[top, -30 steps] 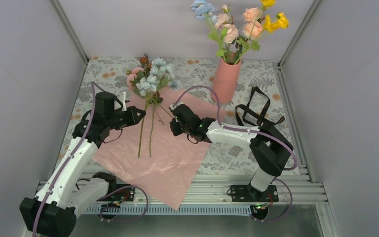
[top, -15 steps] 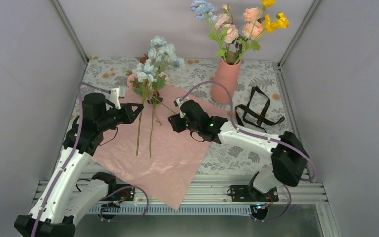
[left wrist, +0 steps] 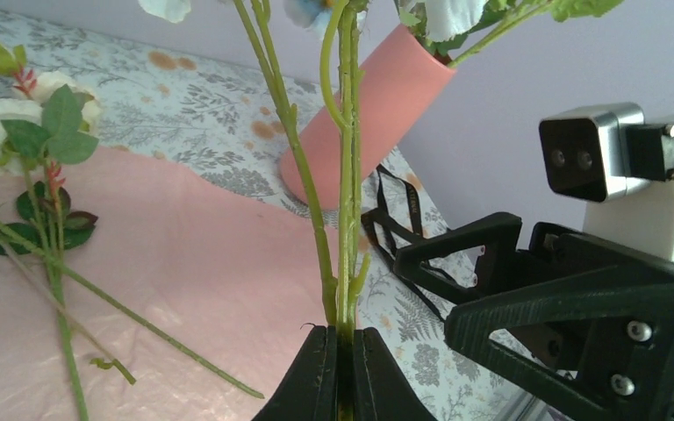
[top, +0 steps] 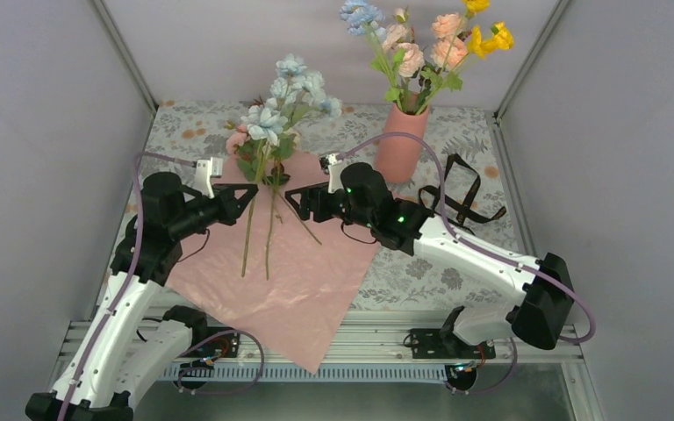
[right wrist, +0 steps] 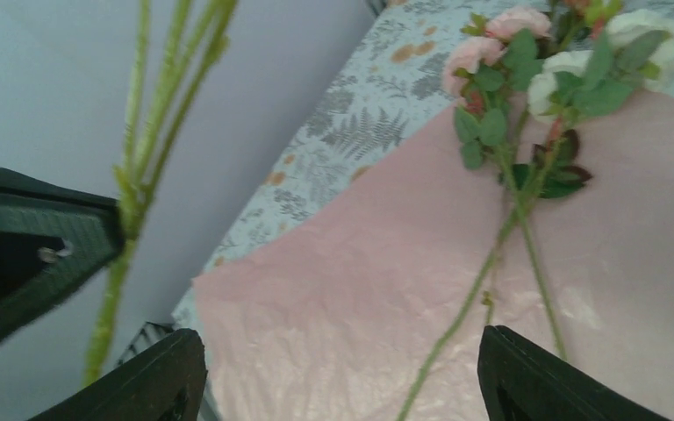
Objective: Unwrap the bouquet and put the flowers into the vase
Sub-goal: Pick up the fake flower from the wrapping paper, then insert the fake flower into the vase.
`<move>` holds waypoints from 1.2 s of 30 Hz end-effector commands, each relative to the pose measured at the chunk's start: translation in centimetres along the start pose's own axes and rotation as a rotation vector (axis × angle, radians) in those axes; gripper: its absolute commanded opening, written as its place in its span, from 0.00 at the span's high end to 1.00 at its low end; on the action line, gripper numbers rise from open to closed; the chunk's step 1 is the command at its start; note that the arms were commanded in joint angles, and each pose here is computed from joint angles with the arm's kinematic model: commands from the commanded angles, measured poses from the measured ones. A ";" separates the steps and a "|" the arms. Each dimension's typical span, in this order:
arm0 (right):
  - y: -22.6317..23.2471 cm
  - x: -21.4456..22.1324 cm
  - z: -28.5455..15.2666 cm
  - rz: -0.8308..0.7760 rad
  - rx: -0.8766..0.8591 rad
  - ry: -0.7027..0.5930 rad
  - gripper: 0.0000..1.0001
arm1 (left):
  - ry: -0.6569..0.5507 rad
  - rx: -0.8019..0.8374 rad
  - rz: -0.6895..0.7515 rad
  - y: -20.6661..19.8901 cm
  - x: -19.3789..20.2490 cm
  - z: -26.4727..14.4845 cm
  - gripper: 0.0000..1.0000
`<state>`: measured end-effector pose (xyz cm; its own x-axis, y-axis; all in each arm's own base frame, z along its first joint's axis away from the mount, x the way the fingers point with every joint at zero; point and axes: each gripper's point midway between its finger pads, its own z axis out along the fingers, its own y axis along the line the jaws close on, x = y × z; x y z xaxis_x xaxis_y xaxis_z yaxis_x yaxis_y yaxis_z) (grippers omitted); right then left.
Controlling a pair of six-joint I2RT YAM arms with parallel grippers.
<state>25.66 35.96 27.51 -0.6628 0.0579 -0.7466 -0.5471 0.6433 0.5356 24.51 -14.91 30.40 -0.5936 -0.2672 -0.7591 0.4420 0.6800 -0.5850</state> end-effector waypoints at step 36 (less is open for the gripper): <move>10.3 -6.6 0.0 0.110 -0.429 -0.102 0.96 | -0.056 0.233 0.144 -5.7 -0.2 -3.4 0.93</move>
<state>25.18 42.70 36.57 -0.7405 0.1965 -0.6427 -0.5870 0.2765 0.7609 20.97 -16.23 32.86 -0.5345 -0.2321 -0.8127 0.6046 0.5669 -0.5595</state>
